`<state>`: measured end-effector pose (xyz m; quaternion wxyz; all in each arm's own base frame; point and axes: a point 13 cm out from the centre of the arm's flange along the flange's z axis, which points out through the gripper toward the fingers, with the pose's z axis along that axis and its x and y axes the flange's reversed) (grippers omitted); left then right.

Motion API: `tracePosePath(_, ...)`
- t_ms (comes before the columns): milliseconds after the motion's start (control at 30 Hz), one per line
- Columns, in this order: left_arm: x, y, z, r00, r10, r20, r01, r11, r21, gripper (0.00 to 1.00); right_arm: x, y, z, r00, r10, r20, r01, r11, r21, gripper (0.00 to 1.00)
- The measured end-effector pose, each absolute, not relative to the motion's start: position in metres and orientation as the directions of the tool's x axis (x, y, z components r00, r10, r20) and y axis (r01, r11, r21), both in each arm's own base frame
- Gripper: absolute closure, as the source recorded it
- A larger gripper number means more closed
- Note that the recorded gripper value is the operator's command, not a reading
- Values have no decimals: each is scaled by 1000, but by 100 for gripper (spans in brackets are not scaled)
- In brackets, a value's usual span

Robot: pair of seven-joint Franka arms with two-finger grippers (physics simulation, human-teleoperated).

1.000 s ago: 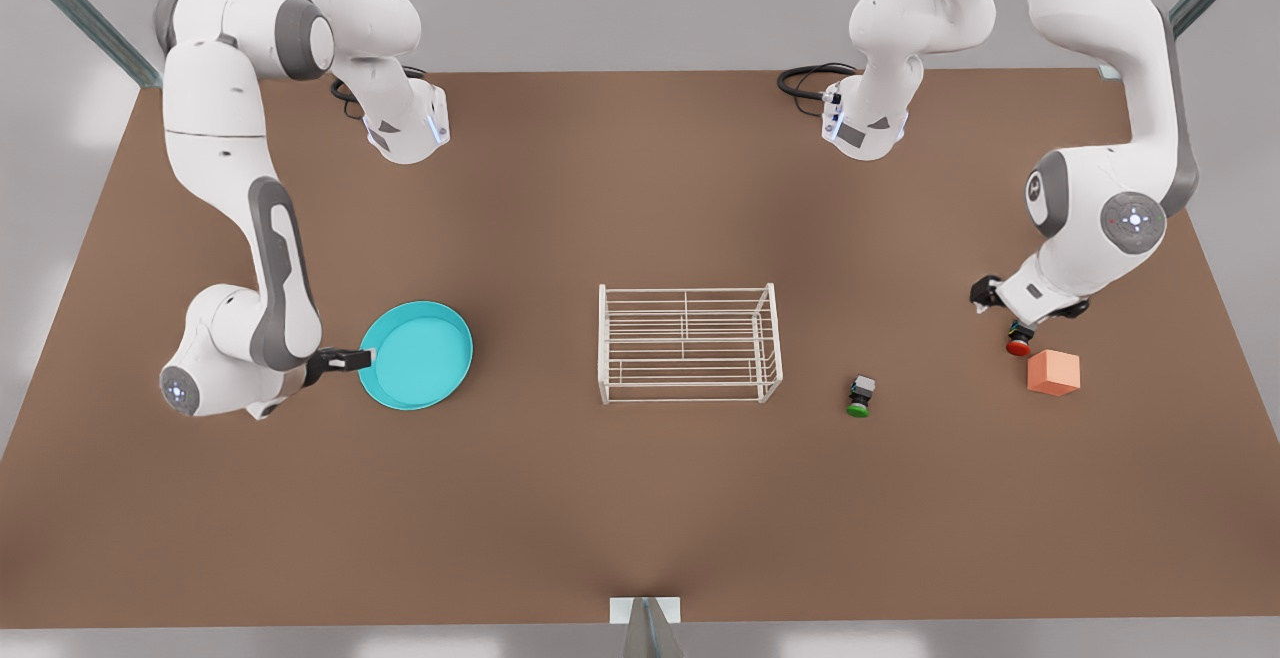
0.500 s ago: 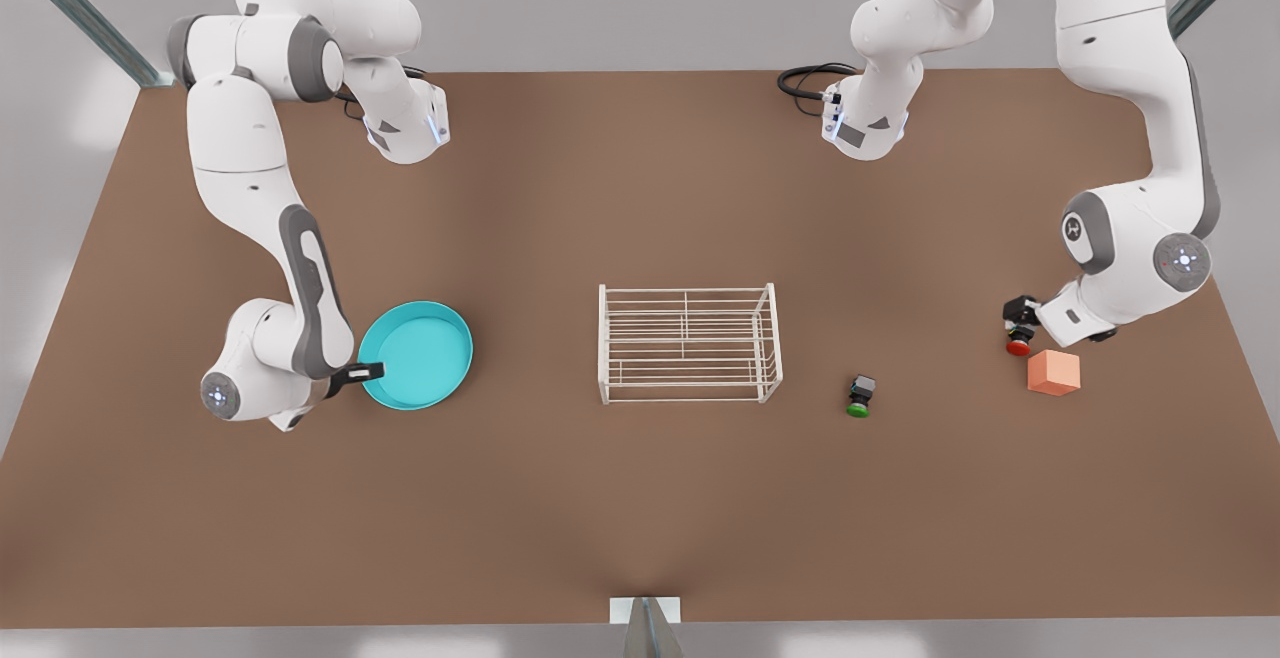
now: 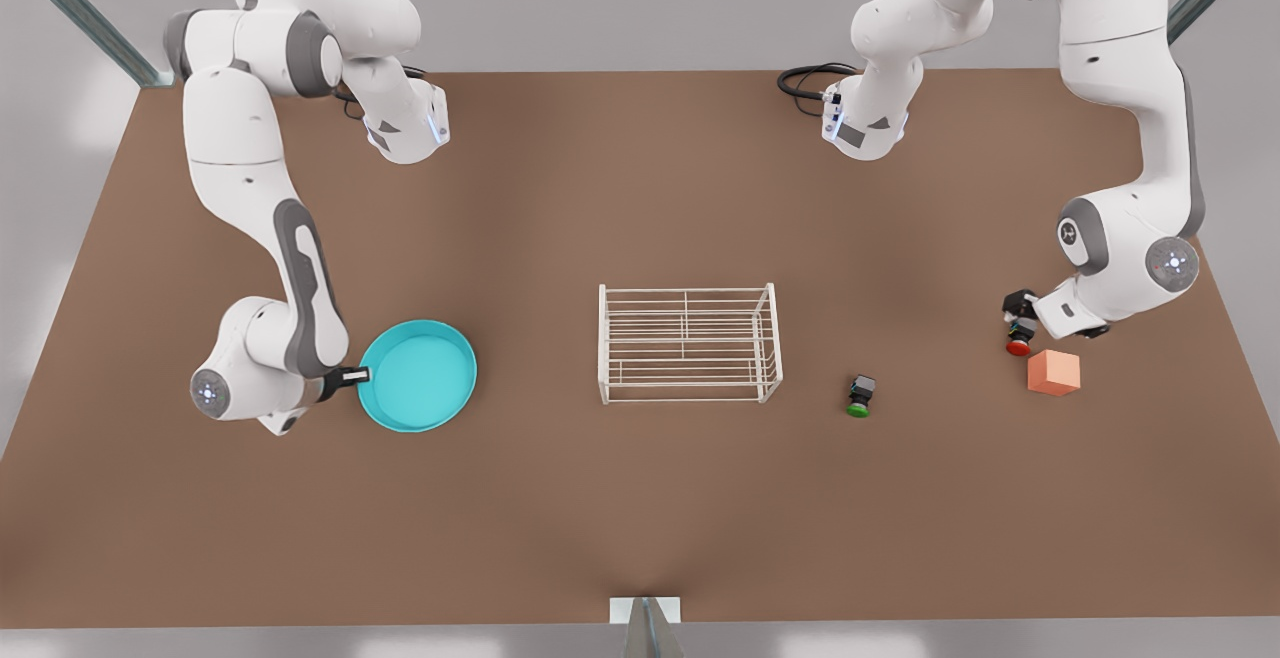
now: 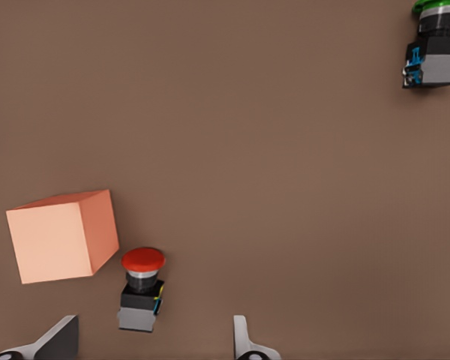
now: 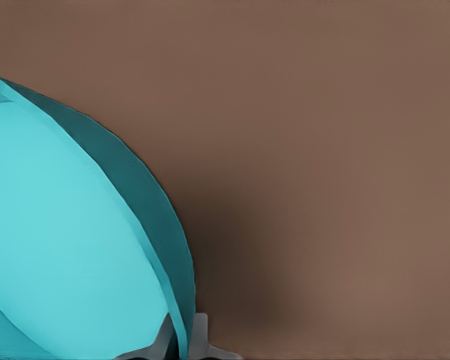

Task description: Place the plate on the shelf with right arm and place the red button switch in the plate with left arm

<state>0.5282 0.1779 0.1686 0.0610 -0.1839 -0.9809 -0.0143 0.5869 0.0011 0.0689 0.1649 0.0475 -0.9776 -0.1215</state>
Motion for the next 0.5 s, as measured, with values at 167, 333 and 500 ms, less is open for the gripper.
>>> tracePosePath(167,530,186,156,-922,369,118,373,928,8,0,603,2,106,-951,-152,269,-81,963,258,82)
tracePosePath(333,528,189,136,-917,380,125,383,924,0,0,635,9,164,-955,-201,218,-147,959,242,82)
tracePosePath(500,516,194,118,-915,382,128,384,923,-6,0,649,49,230,-938,-278,208,-231,947,221,82)
